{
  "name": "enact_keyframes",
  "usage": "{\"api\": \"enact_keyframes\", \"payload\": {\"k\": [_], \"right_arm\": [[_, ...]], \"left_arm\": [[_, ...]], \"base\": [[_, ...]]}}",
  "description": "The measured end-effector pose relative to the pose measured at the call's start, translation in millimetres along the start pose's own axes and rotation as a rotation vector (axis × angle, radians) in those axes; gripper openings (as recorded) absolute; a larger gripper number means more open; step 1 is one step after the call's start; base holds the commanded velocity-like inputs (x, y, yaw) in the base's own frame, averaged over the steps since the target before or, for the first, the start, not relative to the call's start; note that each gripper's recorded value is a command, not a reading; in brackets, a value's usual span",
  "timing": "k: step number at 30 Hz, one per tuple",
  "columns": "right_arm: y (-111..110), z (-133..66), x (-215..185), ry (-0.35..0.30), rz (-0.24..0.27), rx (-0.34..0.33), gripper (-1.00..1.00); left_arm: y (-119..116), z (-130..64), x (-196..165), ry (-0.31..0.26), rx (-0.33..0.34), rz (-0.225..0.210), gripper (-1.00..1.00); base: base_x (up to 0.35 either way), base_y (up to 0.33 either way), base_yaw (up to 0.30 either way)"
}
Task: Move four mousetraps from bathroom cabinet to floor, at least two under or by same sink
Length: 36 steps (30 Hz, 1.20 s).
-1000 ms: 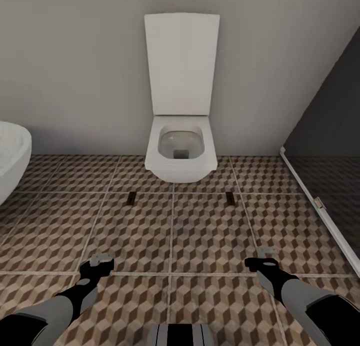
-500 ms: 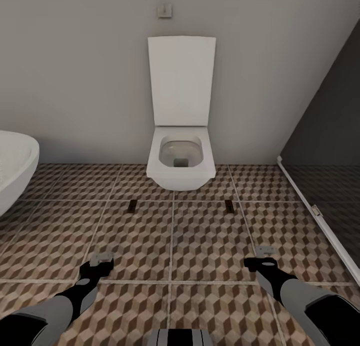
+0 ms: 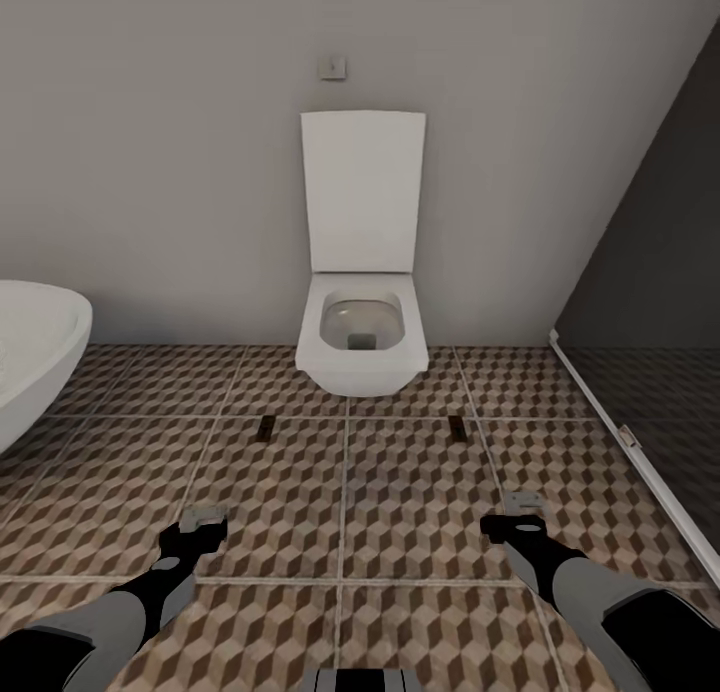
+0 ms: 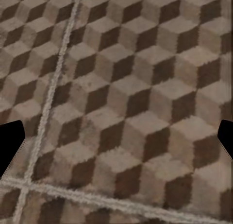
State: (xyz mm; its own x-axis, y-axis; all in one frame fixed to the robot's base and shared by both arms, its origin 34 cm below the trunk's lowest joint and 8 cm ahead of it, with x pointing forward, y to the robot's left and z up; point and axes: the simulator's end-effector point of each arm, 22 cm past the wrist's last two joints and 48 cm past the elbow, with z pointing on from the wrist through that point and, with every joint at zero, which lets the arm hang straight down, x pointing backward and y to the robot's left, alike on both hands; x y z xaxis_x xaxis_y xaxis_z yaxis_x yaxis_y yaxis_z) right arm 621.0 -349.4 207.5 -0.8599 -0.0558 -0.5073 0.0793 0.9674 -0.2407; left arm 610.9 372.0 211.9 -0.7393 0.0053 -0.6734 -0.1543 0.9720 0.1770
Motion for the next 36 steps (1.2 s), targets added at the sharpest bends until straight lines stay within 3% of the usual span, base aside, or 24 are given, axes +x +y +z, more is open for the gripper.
{"api": "enact_keyframes", "payload": {"k": [17,30,36], "right_arm": [[11.7,-26.5,-36.9,-0.067,0.02,-0.015,1.0],[3.5,-44.2,-49.3,-0.083,0.03,-0.011,1.0],[-0.8,-52.5,-55.8,-0.095,0.035,-0.007,1.0]], "left_arm": [[4.1,-15.8,-39.9,-0.067,0.006,-0.025,1.0],[5.4,-29.2,-68.5,-0.11,0.04,-0.124,1.0],[6.7,-36.1,-82.0,-0.133,0.047,-0.143,1.0]], "base": [[0.0,0.0,0.0],[0.0,0.0,0.0],[0.0,0.0,0.0]]}}
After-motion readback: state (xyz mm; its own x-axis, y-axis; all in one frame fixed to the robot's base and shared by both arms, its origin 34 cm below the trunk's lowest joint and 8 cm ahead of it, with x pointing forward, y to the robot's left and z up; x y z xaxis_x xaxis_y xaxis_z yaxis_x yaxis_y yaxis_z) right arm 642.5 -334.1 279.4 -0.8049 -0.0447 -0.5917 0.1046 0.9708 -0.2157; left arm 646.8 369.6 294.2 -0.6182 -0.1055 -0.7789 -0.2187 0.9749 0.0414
